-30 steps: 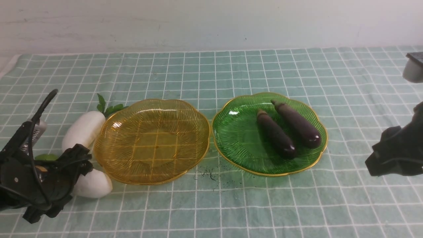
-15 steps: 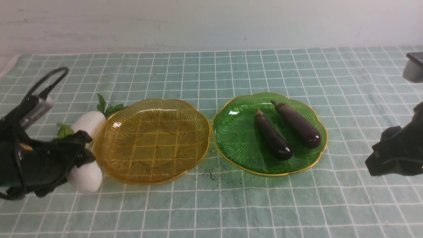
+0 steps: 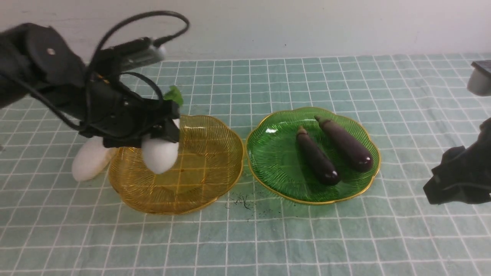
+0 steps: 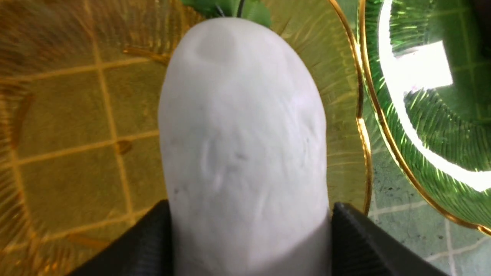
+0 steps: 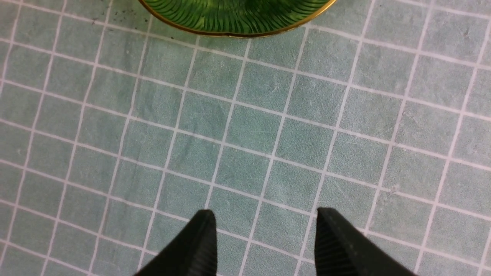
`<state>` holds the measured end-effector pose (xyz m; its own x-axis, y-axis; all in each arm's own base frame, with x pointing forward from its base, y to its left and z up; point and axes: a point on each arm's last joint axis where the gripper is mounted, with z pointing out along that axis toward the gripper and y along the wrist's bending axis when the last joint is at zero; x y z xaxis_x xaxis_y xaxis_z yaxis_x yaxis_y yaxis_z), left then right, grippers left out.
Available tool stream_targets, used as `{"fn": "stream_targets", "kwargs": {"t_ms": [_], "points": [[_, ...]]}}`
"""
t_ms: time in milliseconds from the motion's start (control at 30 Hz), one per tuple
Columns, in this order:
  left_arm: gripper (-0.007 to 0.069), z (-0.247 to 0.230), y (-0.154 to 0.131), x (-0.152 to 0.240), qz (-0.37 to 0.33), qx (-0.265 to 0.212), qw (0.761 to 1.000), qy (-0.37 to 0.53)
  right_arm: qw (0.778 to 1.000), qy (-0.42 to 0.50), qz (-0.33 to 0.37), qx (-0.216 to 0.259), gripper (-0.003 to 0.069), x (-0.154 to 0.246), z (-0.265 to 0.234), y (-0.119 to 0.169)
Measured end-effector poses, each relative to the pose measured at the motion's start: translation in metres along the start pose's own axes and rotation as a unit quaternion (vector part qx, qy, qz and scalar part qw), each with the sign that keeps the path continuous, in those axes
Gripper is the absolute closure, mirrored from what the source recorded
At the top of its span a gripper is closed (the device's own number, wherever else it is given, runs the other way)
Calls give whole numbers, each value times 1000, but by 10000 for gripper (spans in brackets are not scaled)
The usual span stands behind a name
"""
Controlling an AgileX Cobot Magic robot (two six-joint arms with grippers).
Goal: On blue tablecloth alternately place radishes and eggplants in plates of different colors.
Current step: 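Pick up the white radish and place it in the left plate, then place the white radish onto the plate beside the other radish with the right gripper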
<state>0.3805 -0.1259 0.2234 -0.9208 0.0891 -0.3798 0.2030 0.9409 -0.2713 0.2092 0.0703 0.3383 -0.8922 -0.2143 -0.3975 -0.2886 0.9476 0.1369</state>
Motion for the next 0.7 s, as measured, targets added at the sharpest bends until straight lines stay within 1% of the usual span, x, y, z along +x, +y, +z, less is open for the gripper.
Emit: {"fn": "stream_targets", "kwargs": {"t_ms": [67,133,233,300,400,500,567,600,667,700], "points": [[149,8,0,-3,3,0,1000,9,1000,0,1,-1,332,0,0,0],[107,13,0,-7,5,0,1000,16,1000,0,1,-1,332,0,0,0],[66,10,0,-11,15,-5,1000,21,1000,0,1,-1,332,0,0,0],[46,4,1,-15,23,-9,999,24,1000,0,1,-1,332,0,0,0],[48,-19,6,-28,41,-33,998,24,1000,0,1,-1,332,0,0,0],[125,-43,18,-39,48,-64,996,34,1000,0,-1,-1,332,0,0,0],[211,-56,29,-41,47,-85,994,49,1000,0,-1,-1,332,0,0,0],[267,-61,36,-42,42,-93,993,55,1000,0,-1,-1,332,0,0,0],[412,-71,57,-44,25,-112,992,58,1000,0,-1,-1,333,0,0,0],[506,-77,74,-44,7,-122,991,56,1000,0,-1,-1,333,0,0,0]]}}
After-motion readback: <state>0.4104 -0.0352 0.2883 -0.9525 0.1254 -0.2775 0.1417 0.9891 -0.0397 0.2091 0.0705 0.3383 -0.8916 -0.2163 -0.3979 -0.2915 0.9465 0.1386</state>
